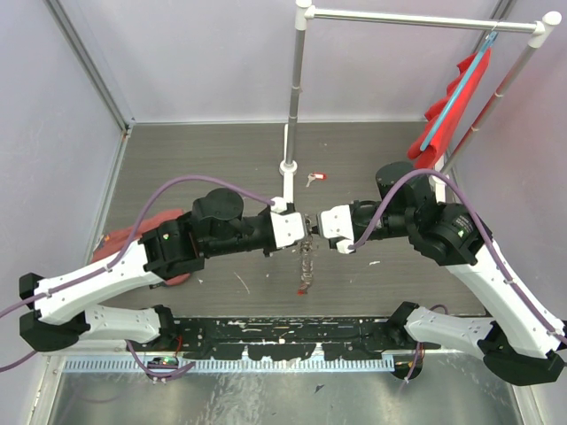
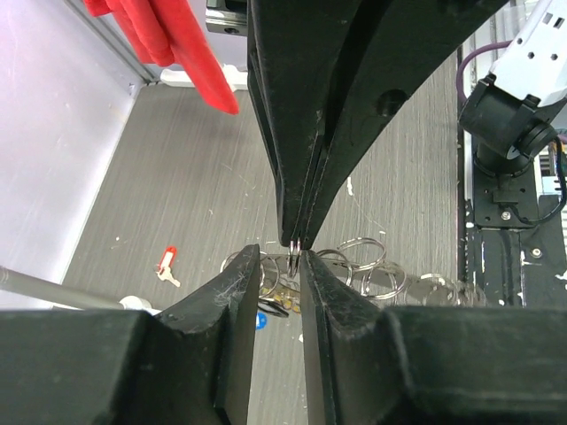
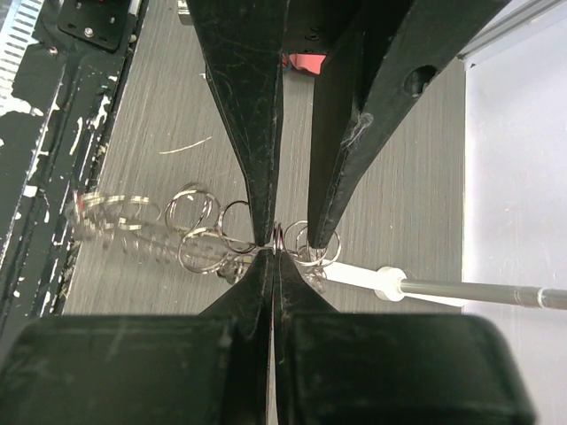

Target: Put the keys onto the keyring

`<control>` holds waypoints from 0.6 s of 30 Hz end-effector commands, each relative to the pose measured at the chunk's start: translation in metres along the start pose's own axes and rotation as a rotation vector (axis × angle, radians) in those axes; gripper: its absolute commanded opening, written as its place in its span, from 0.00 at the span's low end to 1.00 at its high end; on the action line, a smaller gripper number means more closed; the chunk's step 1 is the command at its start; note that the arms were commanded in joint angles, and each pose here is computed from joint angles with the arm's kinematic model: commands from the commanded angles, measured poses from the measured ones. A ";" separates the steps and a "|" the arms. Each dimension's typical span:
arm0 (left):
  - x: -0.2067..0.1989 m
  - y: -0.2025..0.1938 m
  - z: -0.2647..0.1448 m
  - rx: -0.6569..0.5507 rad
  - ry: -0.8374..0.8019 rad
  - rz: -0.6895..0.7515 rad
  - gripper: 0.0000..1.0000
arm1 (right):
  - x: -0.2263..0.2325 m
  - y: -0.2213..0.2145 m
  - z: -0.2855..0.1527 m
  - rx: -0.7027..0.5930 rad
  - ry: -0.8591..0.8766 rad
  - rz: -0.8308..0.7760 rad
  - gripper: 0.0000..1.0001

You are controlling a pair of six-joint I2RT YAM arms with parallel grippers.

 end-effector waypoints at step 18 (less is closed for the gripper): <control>0.004 0.012 0.006 0.004 0.032 0.034 0.00 | -0.010 0.026 -0.012 -0.098 -0.056 -0.078 0.01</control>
Point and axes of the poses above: each gripper's point midway between its finger pads, its own z axis out along the fingers, its own x axis along the line the jaws close on, y = z × x, the point moved 5 cm from there along -z, back along the fingers, and after that the axes turned 2 degrees about -z, right-handed, at the moved point
